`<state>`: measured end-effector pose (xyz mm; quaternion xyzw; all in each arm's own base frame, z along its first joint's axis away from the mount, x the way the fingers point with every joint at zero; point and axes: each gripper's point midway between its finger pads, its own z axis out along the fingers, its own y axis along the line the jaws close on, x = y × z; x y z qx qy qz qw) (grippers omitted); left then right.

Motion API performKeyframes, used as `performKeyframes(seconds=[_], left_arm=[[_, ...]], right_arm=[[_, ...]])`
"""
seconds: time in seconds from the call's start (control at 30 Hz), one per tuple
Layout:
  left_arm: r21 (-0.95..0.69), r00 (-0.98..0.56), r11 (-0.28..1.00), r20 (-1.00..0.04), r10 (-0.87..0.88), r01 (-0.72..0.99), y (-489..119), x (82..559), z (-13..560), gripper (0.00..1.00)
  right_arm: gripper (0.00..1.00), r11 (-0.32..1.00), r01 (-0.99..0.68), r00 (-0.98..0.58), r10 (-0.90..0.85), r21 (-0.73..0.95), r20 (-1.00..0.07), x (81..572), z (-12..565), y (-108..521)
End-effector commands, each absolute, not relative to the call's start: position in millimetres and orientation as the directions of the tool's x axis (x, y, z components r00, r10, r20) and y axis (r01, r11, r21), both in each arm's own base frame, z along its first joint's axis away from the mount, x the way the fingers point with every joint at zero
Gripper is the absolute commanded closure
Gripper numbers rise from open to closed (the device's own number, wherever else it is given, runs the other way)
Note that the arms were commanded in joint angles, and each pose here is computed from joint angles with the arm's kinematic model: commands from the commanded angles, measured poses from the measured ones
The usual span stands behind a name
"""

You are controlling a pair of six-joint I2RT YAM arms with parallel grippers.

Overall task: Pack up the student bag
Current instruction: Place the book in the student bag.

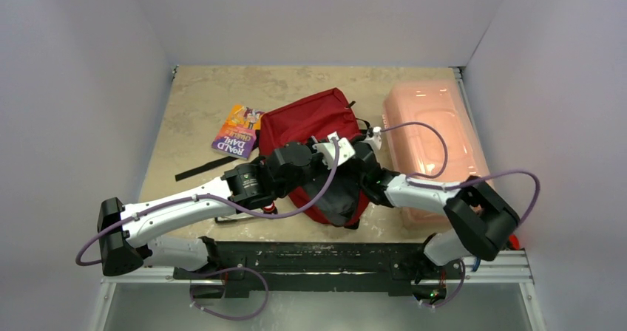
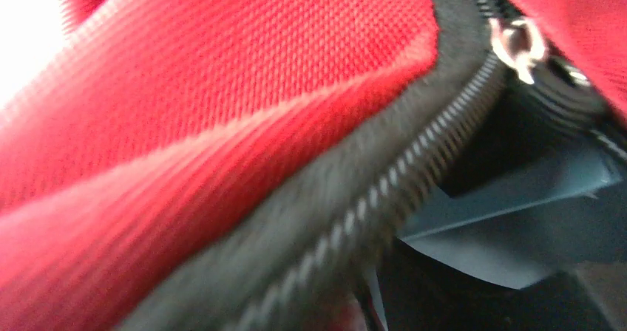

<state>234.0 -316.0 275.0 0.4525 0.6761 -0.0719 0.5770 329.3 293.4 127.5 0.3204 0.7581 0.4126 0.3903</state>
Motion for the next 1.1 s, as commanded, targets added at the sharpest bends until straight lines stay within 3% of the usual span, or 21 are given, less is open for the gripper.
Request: performKeyframes(seconds=[0.0, 0.13, 0.5, 0.73, 0.93, 1.0, 1.07], left_arm=[[0.421, 0.135, 0.614, -0.88, 0.456, 0.667, -323, 238, 304, 1.0], [0.42, 0.131, 0.615, -0.879, 0.458, 0.668, -323, 238, 302, 1.0], [0.458, 0.124, 0.603, -0.85, 0.512, 0.653, -328, 244, 281, 1.0], [0.379, 0.081, 0.613, -0.886, 0.456, 0.693, -333, 235, 277, 1.0], [0.22, -0.074, 0.626, -0.91, 0.408, 0.748, -338, 218, 257, 1.0], [0.143, -0.16, 0.644, -0.908, 0.387, 0.752, -333, 209, 247, 0.93], [0.075, -0.226, 0.646, -0.901, 0.37, 0.76, -326, 197, 231, 0.75]], right_arm=[[0.32, 0.602, 0.129, -0.554, 0.702, 0.788, -0.446, 303, 124, 272], [0.25, 0.671, 0.059, -0.64, 0.593, 0.739, -0.488, 276, 121, 269], [0.24, 0.748, -0.235, -0.696, 0.317, 0.621, -0.645, 196, 163, 229], [0.2, 0.726, -0.288, -0.605, 0.367, 0.624, -0.706, 162, 214, 178], [0.18, 0.704, -0.362, -0.5, 0.406, 0.611, -0.765, 151, 272, 156], [0.17, 0.724, -0.366, -0.473, 0.396, 0.584, -0.787, 155, 281, 152], [0.17, 0.739, -0.369, -0.458, 0.384, 0.564, -0.802, 158, 289, 151]])
